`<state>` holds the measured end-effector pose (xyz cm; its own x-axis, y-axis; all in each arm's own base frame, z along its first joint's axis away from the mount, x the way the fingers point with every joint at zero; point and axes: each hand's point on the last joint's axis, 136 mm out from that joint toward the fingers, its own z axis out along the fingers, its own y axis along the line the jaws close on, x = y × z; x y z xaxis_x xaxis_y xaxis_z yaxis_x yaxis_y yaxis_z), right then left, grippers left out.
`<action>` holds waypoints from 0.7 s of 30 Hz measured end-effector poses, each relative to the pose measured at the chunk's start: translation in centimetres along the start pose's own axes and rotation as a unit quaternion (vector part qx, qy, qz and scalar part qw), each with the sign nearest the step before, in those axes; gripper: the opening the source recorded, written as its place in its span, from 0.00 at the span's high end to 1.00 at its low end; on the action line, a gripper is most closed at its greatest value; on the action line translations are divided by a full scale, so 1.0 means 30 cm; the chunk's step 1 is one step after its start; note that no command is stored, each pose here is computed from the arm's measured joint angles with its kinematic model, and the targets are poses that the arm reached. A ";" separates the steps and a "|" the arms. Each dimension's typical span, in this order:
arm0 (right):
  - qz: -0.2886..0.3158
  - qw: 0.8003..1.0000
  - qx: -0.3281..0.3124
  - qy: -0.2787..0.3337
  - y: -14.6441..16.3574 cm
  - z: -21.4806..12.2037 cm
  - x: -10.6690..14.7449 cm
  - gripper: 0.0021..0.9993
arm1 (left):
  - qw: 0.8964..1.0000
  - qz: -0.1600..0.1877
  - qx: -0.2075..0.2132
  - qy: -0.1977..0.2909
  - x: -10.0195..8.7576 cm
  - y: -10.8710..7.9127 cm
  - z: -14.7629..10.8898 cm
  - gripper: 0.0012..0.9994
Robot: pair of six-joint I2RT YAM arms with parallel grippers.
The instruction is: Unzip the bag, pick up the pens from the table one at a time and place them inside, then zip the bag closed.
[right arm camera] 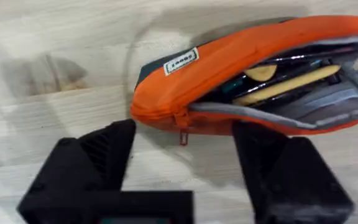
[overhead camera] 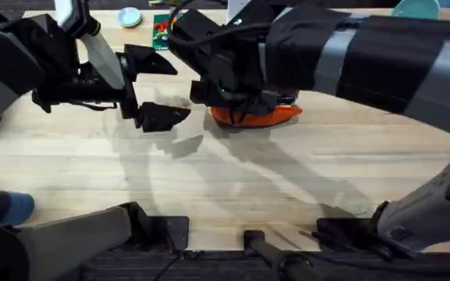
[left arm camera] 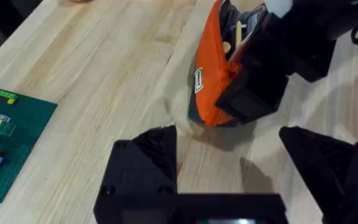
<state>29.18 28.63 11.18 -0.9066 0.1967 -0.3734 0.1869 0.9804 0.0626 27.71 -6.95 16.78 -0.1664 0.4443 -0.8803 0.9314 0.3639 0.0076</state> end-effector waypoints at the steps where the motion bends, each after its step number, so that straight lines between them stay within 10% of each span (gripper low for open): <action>1: -0.001 1.000 0.000 0.000 0.000 0.000 0.000 0.10 | 1.000 0.000 0.000 0.000 0.000 0.000 0.000 0.00; 21: -0.001 1.000 -0.003 0.003 0.004 0.000 0.003 0.61 | 1.000 0.001 -0.002 0.013 0.015 0.002 0.000 0.00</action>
<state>29.11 28.75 11.16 -0.9091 0.1954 -0.3678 0.1836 0.9807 0.0672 27.69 -6.72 16.38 -0.1728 0.4664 -0.8675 0.9307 0.3656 0.0111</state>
